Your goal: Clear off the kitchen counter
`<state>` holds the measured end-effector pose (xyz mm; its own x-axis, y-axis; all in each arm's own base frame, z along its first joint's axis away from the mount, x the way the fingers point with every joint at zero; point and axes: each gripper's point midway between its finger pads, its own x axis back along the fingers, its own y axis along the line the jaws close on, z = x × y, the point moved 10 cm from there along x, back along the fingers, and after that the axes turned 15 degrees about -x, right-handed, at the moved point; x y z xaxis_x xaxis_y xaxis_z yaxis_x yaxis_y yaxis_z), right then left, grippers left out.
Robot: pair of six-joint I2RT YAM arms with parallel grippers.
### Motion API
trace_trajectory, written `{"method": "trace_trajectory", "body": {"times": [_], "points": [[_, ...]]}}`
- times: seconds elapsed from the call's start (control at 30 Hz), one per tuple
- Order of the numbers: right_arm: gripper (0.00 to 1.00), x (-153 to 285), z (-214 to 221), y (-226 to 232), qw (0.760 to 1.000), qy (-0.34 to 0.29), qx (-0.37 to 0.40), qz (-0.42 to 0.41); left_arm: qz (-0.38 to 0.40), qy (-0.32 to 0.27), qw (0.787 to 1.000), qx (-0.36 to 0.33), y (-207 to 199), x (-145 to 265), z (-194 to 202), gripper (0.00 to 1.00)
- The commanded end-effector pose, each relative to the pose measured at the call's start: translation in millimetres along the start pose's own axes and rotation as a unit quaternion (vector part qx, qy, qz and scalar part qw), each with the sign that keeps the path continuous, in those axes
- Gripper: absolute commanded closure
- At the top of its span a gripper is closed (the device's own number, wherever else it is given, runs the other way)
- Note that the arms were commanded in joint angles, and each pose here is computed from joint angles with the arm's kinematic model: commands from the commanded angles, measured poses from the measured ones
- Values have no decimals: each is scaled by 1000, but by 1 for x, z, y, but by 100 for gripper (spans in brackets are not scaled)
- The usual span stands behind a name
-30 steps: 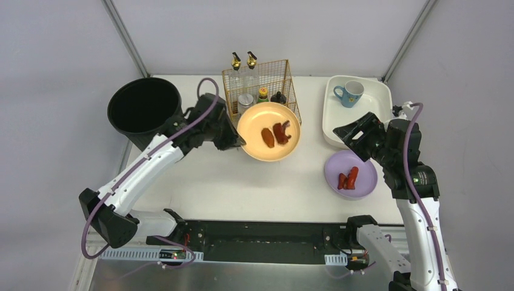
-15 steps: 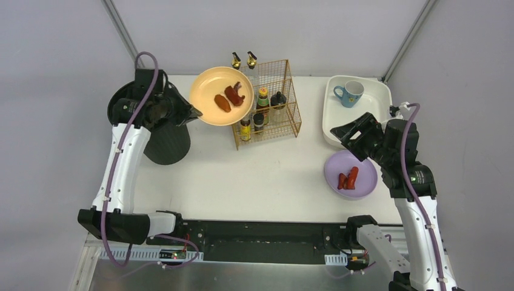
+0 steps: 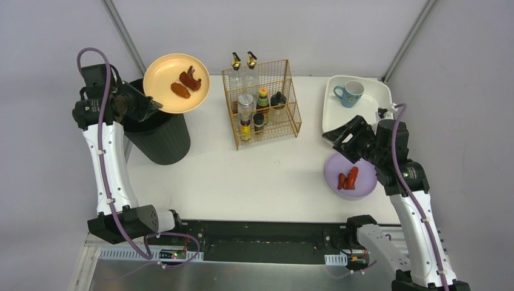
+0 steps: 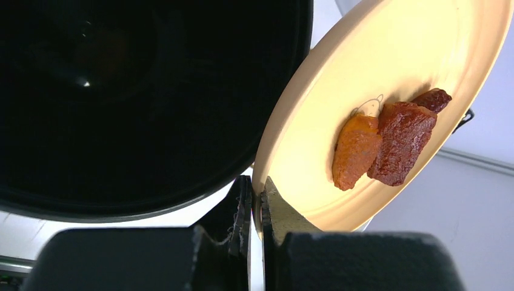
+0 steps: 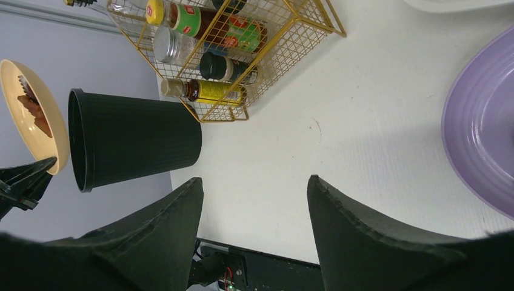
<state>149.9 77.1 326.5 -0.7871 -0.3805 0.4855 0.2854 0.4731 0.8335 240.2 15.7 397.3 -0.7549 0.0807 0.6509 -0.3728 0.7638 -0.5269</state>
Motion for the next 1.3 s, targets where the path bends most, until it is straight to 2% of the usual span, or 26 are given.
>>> {"method": "trace_trajectory", "body": {"times": [0.0, 0.3, 0.73, 1.13, 1.27], "points": [[34, 0, 2, 9, 999, 12, 7, -30, 0, -47, 999, -3, 4, 19, -19, 100], [34, -4, 6, 12, 999, 26, 19, -28, -94, -108, 989, 36, 47, 31, -45, 100], [34, -8, 9, 11, 999, 35, 27, -25, -256, -168, 952, -14, 72, 56, -49, 100], [34, -9, 12, 8, 998, 39, 23, -35, -364, -203, 904, -100, 66, 71, -39, 100], [34, -10, 13, 6, 998, 40, 21, -37, -394, -218, 879, -158, 58, 70, -37, 100]]}}
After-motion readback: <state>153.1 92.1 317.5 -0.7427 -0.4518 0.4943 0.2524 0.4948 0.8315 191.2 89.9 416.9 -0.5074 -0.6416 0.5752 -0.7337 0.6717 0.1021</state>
